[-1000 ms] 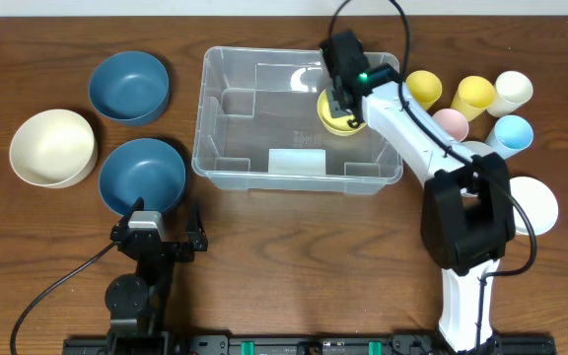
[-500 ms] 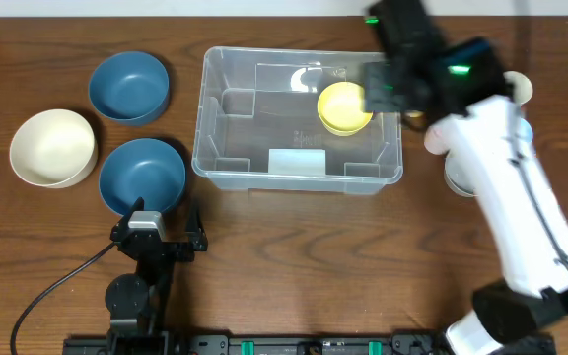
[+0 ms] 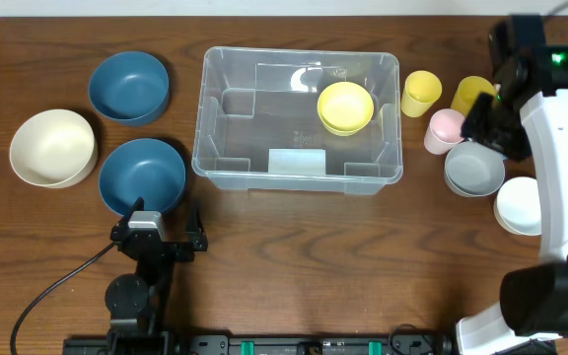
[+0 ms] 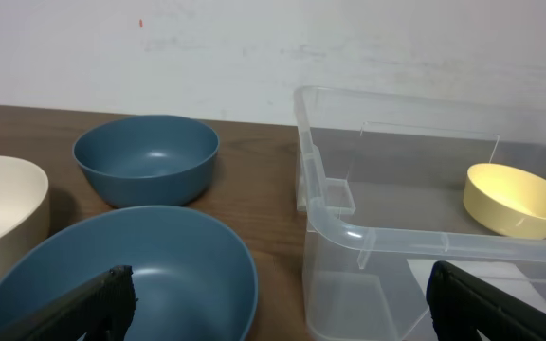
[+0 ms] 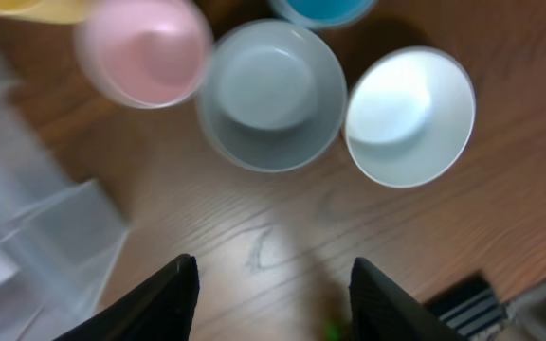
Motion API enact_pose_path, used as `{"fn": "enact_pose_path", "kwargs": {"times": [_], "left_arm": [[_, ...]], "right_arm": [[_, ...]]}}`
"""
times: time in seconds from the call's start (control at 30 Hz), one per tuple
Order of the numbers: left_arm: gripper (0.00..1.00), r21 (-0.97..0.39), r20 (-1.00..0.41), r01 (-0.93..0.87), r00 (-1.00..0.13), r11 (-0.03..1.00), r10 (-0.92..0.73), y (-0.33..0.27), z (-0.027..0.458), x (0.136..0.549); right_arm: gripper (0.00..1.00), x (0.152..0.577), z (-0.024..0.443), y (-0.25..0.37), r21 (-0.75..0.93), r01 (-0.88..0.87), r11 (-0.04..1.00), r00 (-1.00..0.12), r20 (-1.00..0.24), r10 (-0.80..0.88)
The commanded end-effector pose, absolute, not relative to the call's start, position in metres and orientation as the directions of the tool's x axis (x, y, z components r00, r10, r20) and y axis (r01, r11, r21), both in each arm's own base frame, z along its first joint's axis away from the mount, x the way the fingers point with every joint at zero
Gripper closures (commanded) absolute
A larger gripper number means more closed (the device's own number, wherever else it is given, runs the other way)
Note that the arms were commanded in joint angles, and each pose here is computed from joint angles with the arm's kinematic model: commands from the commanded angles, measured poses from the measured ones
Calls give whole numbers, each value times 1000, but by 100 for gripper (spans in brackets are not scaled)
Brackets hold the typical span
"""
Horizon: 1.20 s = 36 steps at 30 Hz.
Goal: Pack container
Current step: 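Open the right gripper and withdraw it toward the grey bowl, then grasp the rim of the grey bowl with the right gripper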
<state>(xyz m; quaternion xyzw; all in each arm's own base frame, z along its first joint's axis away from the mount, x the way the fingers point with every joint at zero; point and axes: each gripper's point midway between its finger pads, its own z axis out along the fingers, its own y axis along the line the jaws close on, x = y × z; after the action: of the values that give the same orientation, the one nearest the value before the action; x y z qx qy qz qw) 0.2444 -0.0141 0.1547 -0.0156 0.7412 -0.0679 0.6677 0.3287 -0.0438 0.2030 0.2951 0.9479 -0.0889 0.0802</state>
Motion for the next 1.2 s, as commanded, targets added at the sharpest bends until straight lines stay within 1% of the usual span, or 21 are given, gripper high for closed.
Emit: {"fn": "enact_pose_path", "kwargs": {"times": [0.0, 0.13, 0.33, 0.7, 0.93, 1.03, 1.17], "left_arm": [[2, -117, -983, 77, -155, 990, -104, -17, 139, 244], [2, -117, -983, 77, -155, 990, -104, -17, 139, 244], [2, -117, -983, 77, -155, 990, -104, -17, 139, 244], [2, -117, -983, 77, -155, 990, -104, -17, 139, 244], [2, -117, -983, 77, -155, 990, -104, -17, 139, 244], [2, -117, -982, 77, -155, 990, -104, -17, 139, 244], [2, -117, -983, 77, -155, 990, -104, -17, 139, 244]], "right_arm": [[49, 314, 164, -55, -114, 658, 744, -753, -105, 650], [49, 296, 121, -65, -113, 704, 701, -707, -20, 707], [49, 278, 77, -67, -100, 738, 667, -667, 44, 744], [49, 277, 32, -73, -75, 766, 639, -641, -8, 768], [50, 287, 19, -77, -46, 771, 636, -637, -68, 768], [50, 288, 20, -75, -35, 762, 646, -647, -67, 760], [51, 291, 23, -66, 11, 716, 698, -697, -44, 716]]}}
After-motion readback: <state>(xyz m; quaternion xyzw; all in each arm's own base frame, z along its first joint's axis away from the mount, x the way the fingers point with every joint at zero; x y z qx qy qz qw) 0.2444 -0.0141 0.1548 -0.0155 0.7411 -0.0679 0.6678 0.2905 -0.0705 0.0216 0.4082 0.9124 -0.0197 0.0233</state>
